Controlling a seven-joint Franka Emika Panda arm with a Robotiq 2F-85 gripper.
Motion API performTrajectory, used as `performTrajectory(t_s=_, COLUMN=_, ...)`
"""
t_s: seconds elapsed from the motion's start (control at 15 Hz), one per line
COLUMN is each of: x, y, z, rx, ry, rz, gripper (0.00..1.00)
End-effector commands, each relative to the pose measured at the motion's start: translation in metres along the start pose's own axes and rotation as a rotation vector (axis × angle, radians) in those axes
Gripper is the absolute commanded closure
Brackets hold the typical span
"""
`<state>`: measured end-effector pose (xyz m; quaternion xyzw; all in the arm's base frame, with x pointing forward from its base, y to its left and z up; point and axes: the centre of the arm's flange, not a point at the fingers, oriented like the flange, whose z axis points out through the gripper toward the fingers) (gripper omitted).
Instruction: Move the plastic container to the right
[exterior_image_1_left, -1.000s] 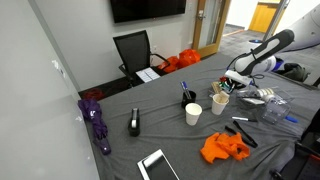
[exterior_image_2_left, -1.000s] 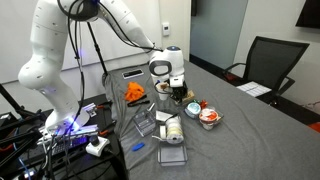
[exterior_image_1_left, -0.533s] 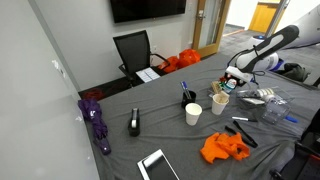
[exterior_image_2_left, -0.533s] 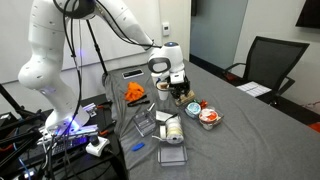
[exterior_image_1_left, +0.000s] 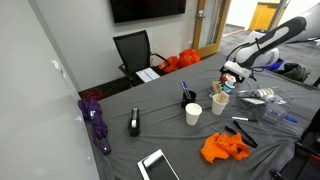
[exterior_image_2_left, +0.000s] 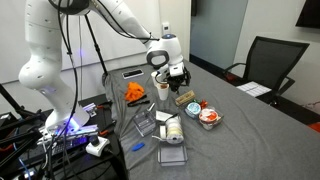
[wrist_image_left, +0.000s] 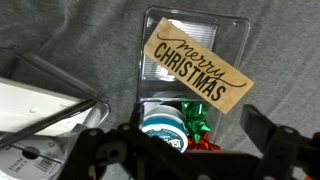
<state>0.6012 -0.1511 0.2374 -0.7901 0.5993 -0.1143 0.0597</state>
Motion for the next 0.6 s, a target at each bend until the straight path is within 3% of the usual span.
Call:
performTrajectory(t_s=0.0, x=-0.014, y=0.001, z=-0.026, rx=0.003, ry=-0.022, rz=-0.02, gripper=0.0)
performTrajectory(t_s=0.53, x=-0.028, y=-0.007, z=-0.039, rx=-0.005, ry=-0.021, rz=-0.044, gripper=0.0)
